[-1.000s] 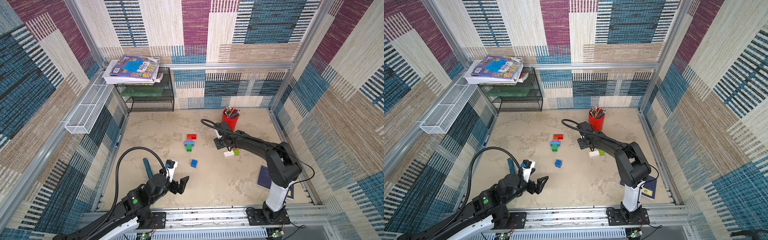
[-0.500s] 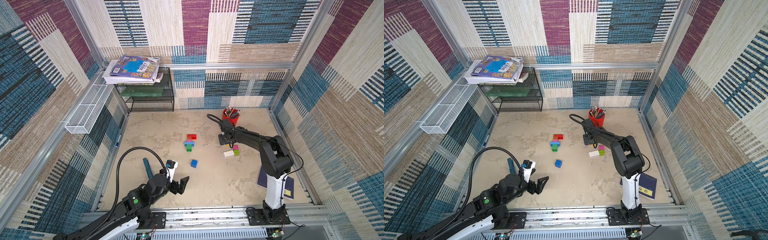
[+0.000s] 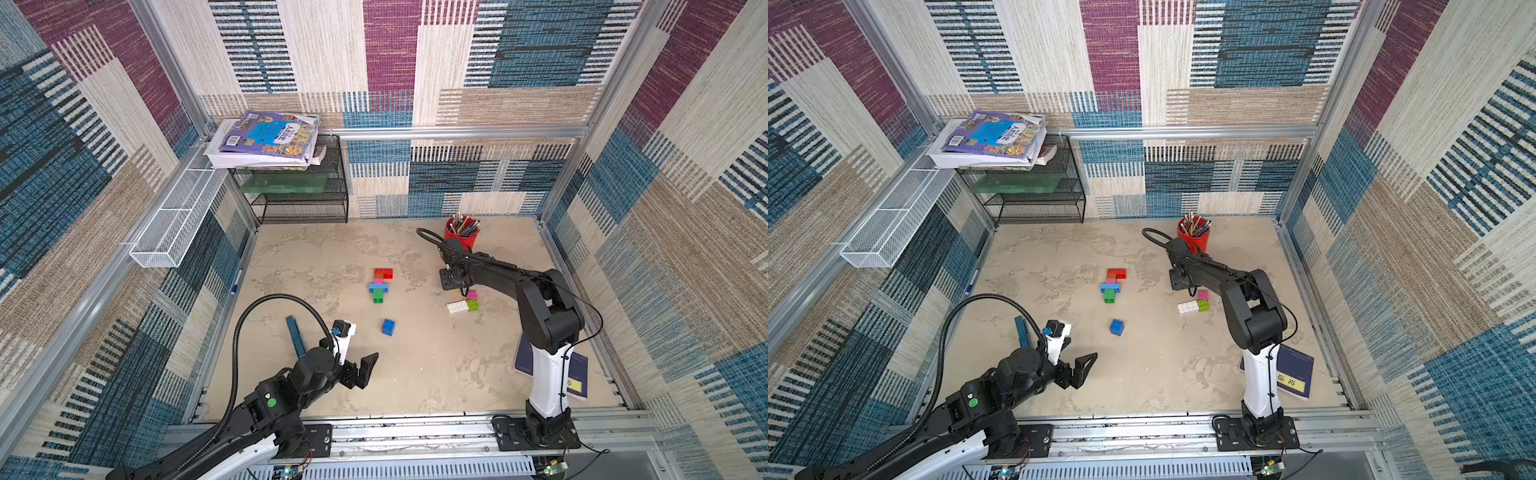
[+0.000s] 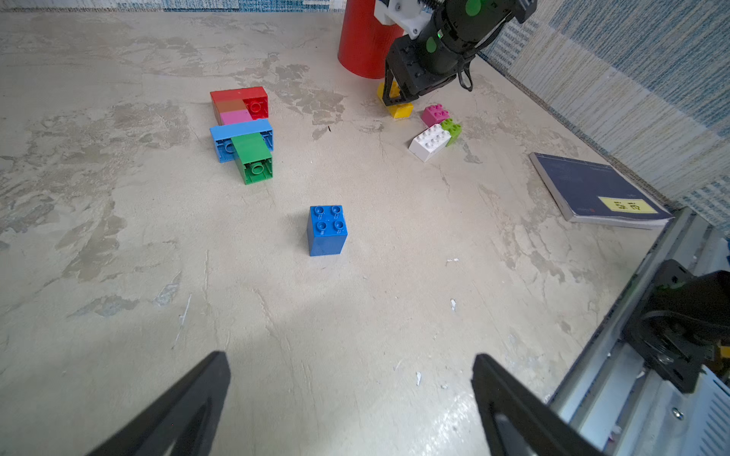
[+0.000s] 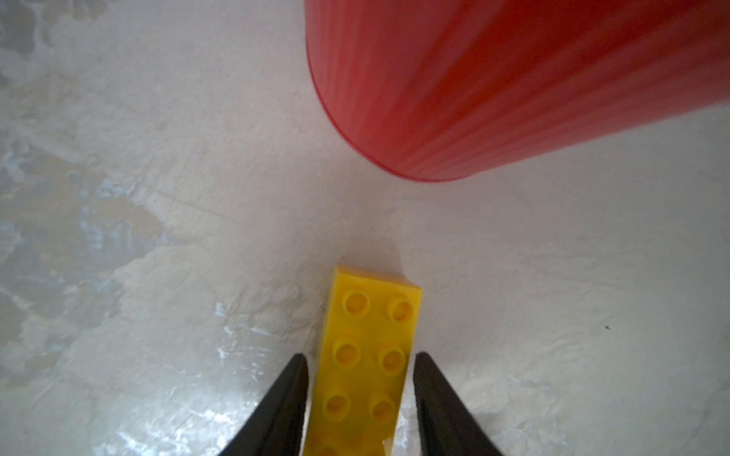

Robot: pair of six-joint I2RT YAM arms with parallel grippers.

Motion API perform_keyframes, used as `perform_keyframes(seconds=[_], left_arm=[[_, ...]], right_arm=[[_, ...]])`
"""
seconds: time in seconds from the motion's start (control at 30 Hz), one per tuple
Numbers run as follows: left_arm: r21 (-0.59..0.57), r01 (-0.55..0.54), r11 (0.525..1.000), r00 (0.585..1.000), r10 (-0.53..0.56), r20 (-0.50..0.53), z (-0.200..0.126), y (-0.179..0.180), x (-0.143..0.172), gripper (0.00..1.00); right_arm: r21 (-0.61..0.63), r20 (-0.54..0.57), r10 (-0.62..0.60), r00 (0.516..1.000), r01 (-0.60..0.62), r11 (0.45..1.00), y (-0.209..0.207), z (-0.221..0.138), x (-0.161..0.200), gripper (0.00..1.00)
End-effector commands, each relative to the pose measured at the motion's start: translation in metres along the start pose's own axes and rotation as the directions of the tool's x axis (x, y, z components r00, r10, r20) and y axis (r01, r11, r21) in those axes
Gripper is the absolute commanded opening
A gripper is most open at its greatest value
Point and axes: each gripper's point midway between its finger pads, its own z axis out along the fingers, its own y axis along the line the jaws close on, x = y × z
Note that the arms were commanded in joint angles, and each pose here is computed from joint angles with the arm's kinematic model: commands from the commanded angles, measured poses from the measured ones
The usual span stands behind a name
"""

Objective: Assemble the letter f with lego
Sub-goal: Pick up the lego brick from the center of the board.

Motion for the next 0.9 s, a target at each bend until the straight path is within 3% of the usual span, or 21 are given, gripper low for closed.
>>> perform_keyframes(seconds=[0.0,0.53,0.73,0.87], left_arm=[[0.009,0.012,1.000,1.000,-0.012,0.007,0.000,-0.002,-0.001,0.99],[0.008,0.016,1.000,1.000,-0.016,0.006,-0.001,-0.001,-0.001,0.99],[-0.002,0.001,1.000,1.000,-0.001,0.007,-0.006,-0.001,-0.008,0.99],[-0.023,-0.016,1.000,1.000,0.016,0.000,-0.013,0.001,-0.015,0.99]], right_arm=[[-0.021,0.009,-0.006,1.000,0.007,1.000,0.003,0.000,-0.005,0.45],[-0.126,0.014,-0.036,0.999,0.037,0.991,0.013,-0.008,-0.009,0.30],[-0.205,0.087,-0.141,0.986,0.157,0.966,0.045,-0.044,-0.016,0.28],[-0.276,0.155,-0.238,0.959,0.274,0.921,0.075,-0.075,-0.016,0.28]])
